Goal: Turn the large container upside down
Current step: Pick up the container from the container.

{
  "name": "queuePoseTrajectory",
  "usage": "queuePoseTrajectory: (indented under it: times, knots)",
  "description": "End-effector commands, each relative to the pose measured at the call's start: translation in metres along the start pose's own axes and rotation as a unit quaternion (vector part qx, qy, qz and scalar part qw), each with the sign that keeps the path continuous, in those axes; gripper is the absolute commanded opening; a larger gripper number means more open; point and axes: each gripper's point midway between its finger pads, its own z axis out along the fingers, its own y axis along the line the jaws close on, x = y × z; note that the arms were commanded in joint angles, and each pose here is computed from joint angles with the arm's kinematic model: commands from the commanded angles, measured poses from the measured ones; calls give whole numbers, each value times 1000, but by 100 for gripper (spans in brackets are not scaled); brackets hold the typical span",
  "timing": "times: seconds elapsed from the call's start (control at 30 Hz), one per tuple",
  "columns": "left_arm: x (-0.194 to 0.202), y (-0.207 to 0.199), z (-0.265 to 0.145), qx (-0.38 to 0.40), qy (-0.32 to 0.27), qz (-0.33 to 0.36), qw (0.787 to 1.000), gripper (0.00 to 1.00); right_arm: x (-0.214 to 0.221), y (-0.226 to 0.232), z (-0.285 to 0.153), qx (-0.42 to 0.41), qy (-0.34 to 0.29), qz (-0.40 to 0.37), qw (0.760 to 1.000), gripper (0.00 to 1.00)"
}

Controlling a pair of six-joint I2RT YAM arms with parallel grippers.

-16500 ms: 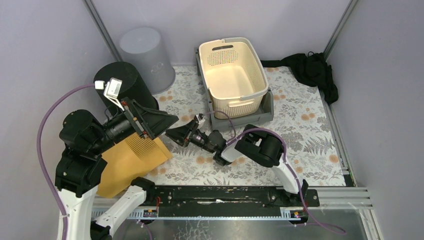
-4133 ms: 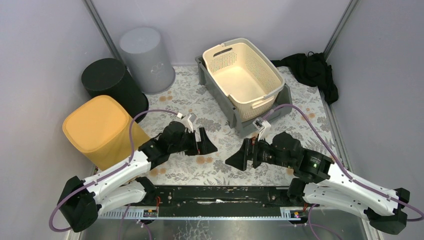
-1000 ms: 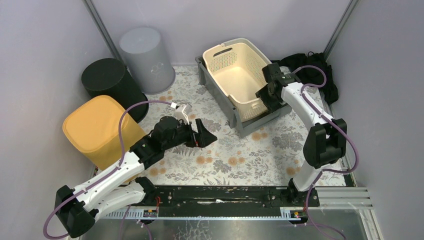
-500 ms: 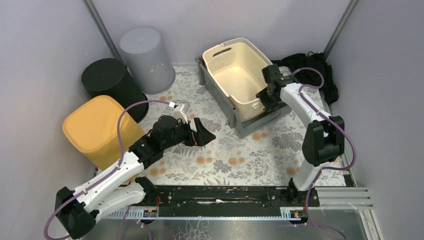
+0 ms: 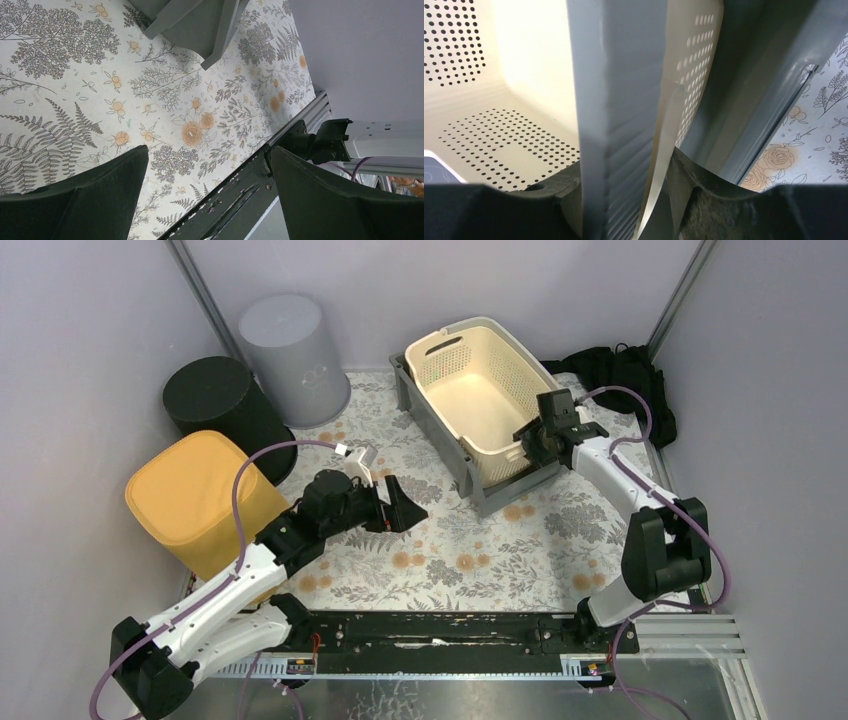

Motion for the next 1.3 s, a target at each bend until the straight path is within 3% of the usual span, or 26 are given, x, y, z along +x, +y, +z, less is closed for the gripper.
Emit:
queuePoseTrajectory:
  times: [0.0,0.03,0.1,0.17,0.23,0.4,0.63,0.77,0.97,1.27]
  knots:
    - [-8,-7,-3,11,-9,12,1000,100,-6,53,-31,-128,-5,-53,990,0]
    - [-9,-7,-2,12,-9,12,1000,100,-6,57,-32,-134,-2,-61,989,1]
    - [-9,-8,-2,13,-9,12,1000,100,-5,61,-35,-137,7,-70,988,24]
    - [-10,-8,-3,13,-9,13,1000,100,-4,60,-35,-125,15,-76,989,34]
    - [-10,-9,-3,13,-9,13,1000,100,-6,58,-35,-110,15,-82,990,54]
    - [-10,-9,-4,16,-10,13,1000,100,-10,52,-35,-59,28,-89,994,63]
    - [-9,-11,-7,22,-11,15,1000,100,-20,59,-48,-25,29,-80,996,84]
    - [-10,-12,-9,25,-13,18,999,100,-26,53,-52,21,30,-84,996,86]
    - [-10,-16,-12,40,-15,17,999,100,-25,37,-51,79,45,-91,992,72]
    - [-10,-22,-17,58,-19,19,998,100,-27,25,-49,115,30,-101,988,69]
